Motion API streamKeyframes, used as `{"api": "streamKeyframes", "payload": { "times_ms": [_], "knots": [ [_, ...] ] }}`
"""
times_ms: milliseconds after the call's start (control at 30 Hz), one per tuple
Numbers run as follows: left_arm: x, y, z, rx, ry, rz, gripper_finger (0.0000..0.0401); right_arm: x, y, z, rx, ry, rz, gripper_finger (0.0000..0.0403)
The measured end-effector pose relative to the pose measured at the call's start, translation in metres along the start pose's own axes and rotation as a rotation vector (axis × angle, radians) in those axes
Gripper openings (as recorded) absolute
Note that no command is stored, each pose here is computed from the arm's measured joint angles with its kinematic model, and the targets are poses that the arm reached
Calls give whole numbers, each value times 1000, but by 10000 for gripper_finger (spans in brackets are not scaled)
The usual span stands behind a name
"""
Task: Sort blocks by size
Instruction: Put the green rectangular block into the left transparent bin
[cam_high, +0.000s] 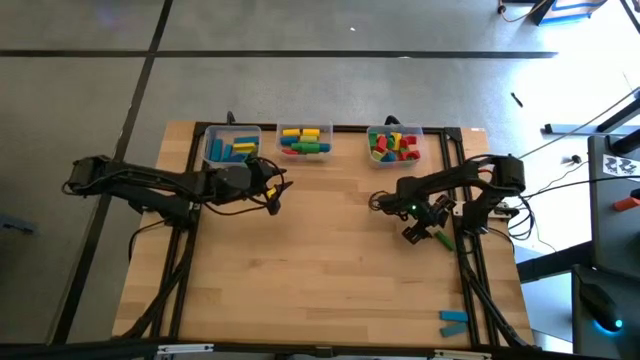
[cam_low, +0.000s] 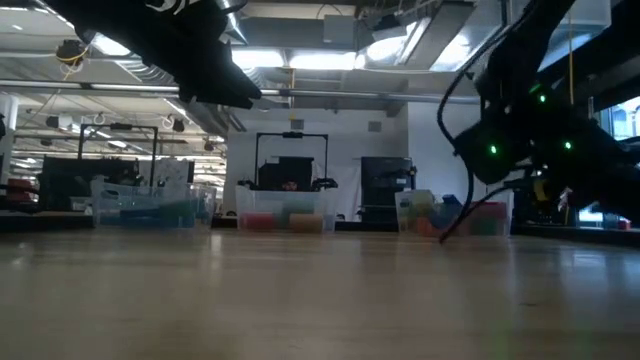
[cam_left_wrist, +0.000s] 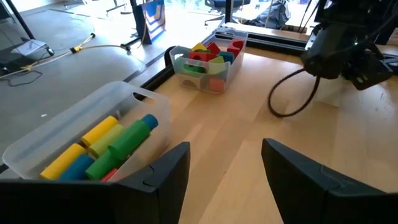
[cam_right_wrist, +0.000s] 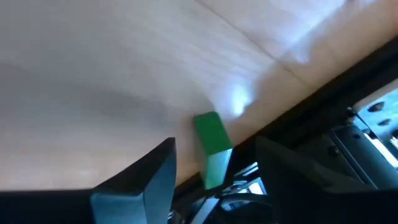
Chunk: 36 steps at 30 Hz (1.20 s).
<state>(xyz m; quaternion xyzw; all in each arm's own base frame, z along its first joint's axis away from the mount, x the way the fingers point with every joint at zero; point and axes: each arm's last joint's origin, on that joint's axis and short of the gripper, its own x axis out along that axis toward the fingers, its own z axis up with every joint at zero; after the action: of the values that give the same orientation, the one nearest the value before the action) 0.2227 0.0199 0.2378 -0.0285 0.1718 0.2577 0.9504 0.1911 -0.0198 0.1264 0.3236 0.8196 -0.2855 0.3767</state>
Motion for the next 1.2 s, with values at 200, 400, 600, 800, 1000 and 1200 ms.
{"api": "streamKeyframes", "payload": {
  "times_ms": [200,400,600,800,1000,1200],
  "knots": [
    [0,0,0,-1,1,0,196,20,0,8,32,106,-57,196],
    [0,0,0,-1,2,0,196,31,2,11,-26,181,-29,172],
    [0,0,0,-2,0,0,196,32,3,13,-68,160,-7,95],
    [0,0,0,-2,1,0,196,30,4,13,-131,152,-16,55],
    [0,0,0,7,3,0,196,7,13,15,-170,58,-49,57],
    [-2,-5,-1,24,-1,-22,196,-34,38,1,-292,-207,-16,57]
  ]
}}
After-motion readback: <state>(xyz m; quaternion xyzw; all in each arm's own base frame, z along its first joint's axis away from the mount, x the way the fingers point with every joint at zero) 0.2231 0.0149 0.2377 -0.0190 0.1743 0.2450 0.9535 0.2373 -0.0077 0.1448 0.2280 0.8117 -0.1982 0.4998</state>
